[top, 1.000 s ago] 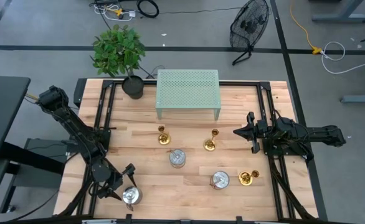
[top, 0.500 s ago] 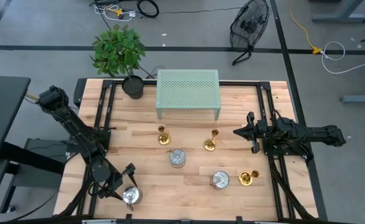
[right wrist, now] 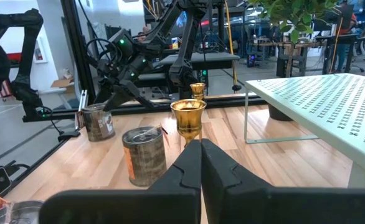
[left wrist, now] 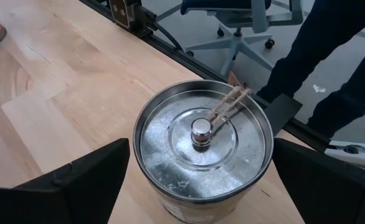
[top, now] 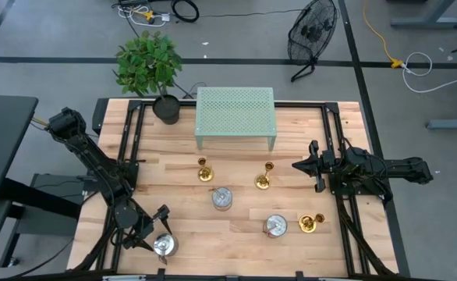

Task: Pick & Place candle stick holders
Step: Put the bottom silver scented candle on the shelf

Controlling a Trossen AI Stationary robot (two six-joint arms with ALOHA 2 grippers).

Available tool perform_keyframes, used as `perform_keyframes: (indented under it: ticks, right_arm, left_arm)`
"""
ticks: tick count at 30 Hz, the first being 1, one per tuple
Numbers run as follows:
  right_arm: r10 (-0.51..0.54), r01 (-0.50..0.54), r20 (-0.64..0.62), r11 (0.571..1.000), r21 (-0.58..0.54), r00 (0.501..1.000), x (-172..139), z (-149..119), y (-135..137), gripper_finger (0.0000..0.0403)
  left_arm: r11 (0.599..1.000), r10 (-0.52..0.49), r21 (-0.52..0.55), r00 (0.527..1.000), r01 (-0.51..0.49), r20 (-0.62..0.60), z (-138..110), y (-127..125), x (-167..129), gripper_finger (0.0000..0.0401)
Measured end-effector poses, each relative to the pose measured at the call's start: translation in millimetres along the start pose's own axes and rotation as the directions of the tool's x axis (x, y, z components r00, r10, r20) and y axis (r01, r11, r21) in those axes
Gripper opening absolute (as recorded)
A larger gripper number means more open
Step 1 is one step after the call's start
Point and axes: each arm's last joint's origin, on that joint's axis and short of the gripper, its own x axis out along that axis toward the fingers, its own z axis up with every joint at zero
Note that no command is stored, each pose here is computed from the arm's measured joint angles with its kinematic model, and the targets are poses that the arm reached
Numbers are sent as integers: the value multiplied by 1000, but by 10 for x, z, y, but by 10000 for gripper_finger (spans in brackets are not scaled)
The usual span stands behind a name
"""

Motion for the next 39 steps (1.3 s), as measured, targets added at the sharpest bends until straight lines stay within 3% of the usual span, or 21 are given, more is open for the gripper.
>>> perform_keyframes:
  ticks: [39]
  right_arm:
    - [0, 0, 0, 1000, 0, 1000, 0, 1, 0, 3]
  left_arm:
    - [998, -39, -39, 999, 39, 0, -5, 66, 74, 399]
